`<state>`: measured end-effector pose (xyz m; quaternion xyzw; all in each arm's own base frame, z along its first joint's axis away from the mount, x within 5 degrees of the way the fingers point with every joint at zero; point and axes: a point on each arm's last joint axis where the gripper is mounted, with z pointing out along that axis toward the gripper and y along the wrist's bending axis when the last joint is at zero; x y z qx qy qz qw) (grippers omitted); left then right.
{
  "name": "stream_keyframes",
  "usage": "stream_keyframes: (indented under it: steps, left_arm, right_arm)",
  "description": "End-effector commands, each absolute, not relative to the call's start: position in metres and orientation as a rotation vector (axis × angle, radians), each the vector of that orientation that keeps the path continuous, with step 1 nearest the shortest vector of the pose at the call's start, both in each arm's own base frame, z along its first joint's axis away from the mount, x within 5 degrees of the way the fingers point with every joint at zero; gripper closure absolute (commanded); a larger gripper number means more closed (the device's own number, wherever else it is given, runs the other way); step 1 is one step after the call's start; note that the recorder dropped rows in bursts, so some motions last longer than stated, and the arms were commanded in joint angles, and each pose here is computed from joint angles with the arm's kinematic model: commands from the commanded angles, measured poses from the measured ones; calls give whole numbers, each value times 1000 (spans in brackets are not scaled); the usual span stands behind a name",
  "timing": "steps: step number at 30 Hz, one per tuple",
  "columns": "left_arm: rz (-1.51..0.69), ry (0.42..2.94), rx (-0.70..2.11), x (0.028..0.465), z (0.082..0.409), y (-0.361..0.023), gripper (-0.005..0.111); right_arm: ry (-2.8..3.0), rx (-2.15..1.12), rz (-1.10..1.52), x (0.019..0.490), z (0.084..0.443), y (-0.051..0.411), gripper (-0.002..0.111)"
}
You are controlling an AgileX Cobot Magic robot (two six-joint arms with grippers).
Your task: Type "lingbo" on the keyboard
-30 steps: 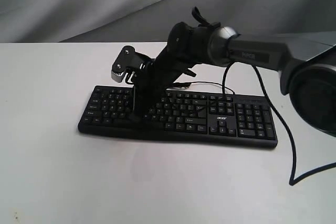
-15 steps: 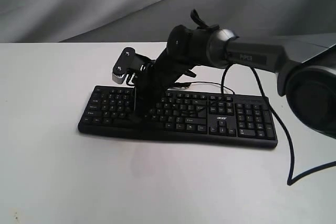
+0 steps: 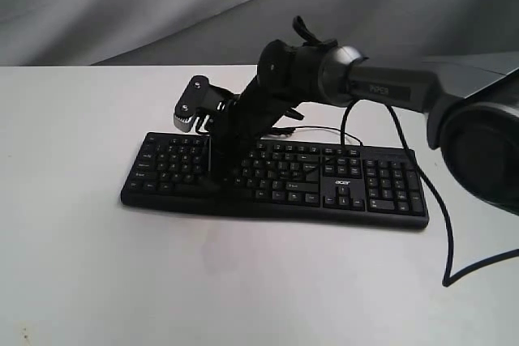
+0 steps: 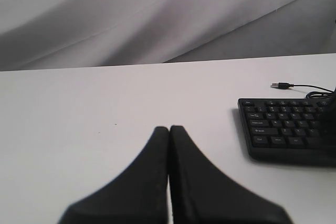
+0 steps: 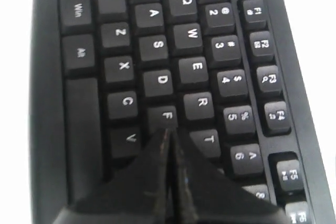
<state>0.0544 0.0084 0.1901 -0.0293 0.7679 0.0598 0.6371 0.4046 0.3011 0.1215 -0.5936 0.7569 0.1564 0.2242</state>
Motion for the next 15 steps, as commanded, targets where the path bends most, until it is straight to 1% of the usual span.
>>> stream_keyframes:
  steps: [1,6,15]
  left_arm:
    - [132,1748,-71,54,189,8,106]
    - [132,1748,-71,54,189,8,106]
    - [132,1748,-71,54,189,8,106]
  right_arm:
    - [2091,-1668,455,398,145,299,108]
    - [2109,-1678,468,396,144,298,108]
    - [2140,-1687,482,396,131,298,108]
